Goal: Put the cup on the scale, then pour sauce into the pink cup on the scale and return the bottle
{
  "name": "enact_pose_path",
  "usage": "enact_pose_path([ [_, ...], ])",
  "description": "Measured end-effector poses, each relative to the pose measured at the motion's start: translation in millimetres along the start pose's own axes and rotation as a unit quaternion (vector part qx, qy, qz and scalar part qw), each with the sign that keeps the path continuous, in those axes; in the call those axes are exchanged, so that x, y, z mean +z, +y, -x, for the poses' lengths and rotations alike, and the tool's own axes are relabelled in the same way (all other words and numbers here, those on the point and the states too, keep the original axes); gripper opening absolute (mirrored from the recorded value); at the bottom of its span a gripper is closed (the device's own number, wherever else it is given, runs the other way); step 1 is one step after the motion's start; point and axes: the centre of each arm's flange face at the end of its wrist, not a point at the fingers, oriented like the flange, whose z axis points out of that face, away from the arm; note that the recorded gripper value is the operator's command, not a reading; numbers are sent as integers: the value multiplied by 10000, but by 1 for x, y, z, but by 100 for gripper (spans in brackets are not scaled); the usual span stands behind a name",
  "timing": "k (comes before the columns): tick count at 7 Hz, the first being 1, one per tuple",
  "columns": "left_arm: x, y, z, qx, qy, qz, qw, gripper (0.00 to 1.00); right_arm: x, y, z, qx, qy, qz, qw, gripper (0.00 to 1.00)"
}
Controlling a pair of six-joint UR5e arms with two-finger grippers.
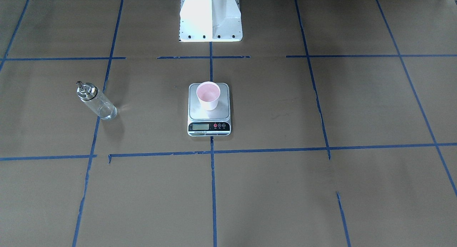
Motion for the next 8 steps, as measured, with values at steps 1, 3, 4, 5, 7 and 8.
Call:
enact_pose_path([
  [1,1,0,1,-6,4,9,10000,100,4,0,-3,31,-7,35,10000,100],
  [3,3,2,3,-28,3,30,10000,100,-2,-1,2,-23,-5,-28,10000,100],
  [4,5,4,6,-55,4,52,10000,100,-9,-4,8,-85,5,-93,9999,100],
  [5,8,7,8,-83,7,77,9999,100,-16,-7,15,-155,25,-165,9997,100],
  [7,10,9,9,-97,13,96,9999,100,-24,-11,21,-221,59,-233,9995,100],
  [8,9,9,9,-99,17,94,9999,100,-24,-11,21,-227,67,-239,9994,100],
])
